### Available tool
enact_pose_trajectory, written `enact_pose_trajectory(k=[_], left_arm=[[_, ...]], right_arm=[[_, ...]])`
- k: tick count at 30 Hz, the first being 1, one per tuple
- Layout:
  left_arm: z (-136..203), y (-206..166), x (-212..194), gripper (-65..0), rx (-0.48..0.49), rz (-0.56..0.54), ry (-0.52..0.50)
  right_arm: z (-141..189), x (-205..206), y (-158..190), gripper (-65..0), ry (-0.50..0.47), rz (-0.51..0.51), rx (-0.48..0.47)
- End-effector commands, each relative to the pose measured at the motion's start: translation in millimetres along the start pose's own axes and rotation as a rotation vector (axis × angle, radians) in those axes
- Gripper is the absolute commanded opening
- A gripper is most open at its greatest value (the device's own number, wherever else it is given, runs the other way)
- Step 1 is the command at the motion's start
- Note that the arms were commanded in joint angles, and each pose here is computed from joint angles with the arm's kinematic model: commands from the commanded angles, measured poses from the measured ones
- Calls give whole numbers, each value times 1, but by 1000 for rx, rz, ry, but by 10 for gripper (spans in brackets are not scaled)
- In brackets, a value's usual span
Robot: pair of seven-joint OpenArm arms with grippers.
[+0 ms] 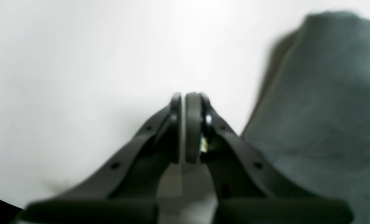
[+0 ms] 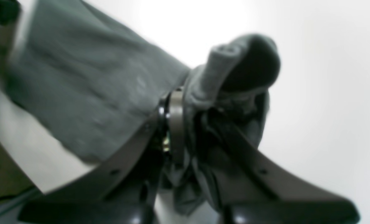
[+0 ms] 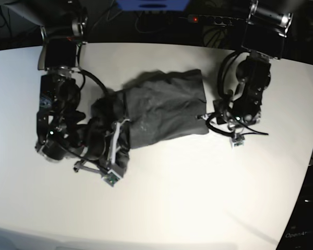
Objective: Fold the T-shirt properly
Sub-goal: 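Grasp the strip's end with the right gripper and lift it toward the left gripper, then fold the right gripper's end over onto the bundle beside the left gripper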
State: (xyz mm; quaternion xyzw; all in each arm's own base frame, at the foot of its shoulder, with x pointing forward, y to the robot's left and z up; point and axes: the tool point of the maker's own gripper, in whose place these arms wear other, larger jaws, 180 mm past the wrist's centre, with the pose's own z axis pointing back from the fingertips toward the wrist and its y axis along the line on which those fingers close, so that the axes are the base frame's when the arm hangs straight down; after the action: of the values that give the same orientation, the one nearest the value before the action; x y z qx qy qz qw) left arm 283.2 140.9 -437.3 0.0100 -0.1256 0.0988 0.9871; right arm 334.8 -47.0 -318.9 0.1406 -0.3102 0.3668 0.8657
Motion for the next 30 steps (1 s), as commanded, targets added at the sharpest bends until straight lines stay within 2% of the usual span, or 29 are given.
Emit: enact_pose_trajectory(k=[1, 8, 12, 21, 26, 30], left_arm=[[0, -8, -5, -621, -29, 0, 25], [-1, -10, -5, -621, -33, 2, 25], [-1, -10, -6, -621, -33, 1, 27], [0, -11, -8, -621, -37, -1, 25], [0, -11, -9, -621, -39, -1, 31], [9, -16, -7, -621, -60, -10, 1]], right_arm=[[1, 5, 5, -646, -13, 19, 9], [-4, 12, 30, -646, -36, 35, 54], [-12, 21, 56, -646, -50, 58, 112], [-26, 41, 111, -646, -94, 44, 239], [-35, 34, 112, -646, -63, 25, 264], [-34, 39, 122, -646, -102, -4, 331]])
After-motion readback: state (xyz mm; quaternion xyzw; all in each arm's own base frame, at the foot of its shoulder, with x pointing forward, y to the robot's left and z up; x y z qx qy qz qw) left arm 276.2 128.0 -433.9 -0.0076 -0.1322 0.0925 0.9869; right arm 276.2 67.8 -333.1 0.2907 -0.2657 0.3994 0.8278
